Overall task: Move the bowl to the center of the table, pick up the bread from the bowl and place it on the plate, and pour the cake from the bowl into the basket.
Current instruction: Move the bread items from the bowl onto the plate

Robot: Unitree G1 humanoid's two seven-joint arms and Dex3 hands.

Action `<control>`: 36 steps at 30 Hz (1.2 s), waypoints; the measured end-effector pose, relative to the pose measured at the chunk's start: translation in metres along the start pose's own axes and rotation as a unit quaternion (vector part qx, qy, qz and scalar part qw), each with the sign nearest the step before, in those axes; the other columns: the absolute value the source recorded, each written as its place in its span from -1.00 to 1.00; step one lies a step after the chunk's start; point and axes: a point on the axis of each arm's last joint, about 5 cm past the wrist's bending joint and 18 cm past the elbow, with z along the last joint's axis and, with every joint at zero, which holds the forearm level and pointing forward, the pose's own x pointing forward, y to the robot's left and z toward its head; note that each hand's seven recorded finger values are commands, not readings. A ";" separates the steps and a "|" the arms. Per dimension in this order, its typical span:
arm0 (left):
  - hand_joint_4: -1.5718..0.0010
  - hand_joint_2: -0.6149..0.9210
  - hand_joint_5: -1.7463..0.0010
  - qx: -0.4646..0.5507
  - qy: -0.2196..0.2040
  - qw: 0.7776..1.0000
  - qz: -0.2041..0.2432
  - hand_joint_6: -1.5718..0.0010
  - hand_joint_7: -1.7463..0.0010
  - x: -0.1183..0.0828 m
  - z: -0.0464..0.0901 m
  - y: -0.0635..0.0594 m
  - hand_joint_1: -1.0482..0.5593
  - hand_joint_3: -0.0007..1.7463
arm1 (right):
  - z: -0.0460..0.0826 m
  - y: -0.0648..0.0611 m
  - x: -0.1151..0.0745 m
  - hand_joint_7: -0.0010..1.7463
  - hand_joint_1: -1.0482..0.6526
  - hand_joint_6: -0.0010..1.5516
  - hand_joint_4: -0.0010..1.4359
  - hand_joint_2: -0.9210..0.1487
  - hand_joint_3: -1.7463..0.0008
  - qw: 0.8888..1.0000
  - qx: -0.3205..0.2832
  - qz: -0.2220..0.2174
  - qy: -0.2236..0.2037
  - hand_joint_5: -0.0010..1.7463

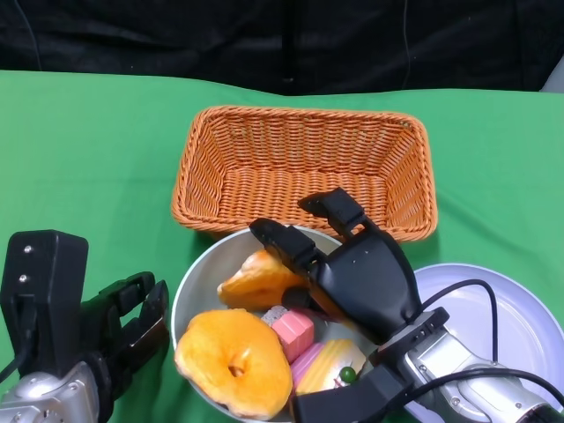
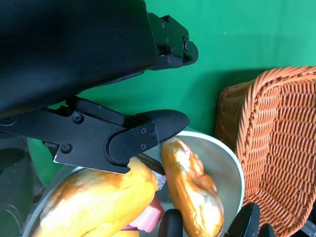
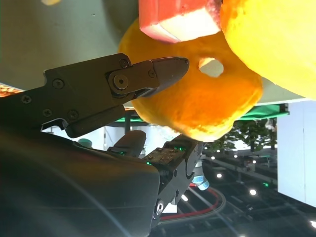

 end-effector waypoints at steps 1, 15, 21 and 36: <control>0.86 1.00 0.73 0.002 0.000 1.000 0.000 0.81 0.99 0.000 0.000 0.000 -0.30 -0.21 | 0.001 0.000 0.000 -0.86 -0.39 -0.52 -1.00 -1.00 0.92 1.000 0.002 -0.004 -0.003 -0.02; 0.89 1.00 0.68 0.004 0.000 1.000 0.000 0.80 0.99 0.000 0.000 0.000 -0.30 -0.21 | 0.003 0.002 -0.014 -0.73 -0.32 -0.29 -0.62 -0.96 1.00 0.998 0.036 -0.011 -0.042 0.08; 0.89 1.00 0.64 0.002 0.000 1.000 0.001 0.77 0.98 0.000 0.000 0.000 -0.30 -0.22 | 0.003 0.002 -0.015 -0.75 -0.30 -0.26 -0.54 -0.96 1.00 0.998 0.040 -0.009 -0.045 0.02; 0.91 1.00 0.56 0.000 0.001 1.000 0.003 0.75 0.98 0.000 -0.001 0.001 -0.29 -0.21 | 0.003 0.004 0.004 -0.79 -0.30 -0.26 -0.58 -1.00 0.93 0.998 0.043 0.051 -0.002 -0.01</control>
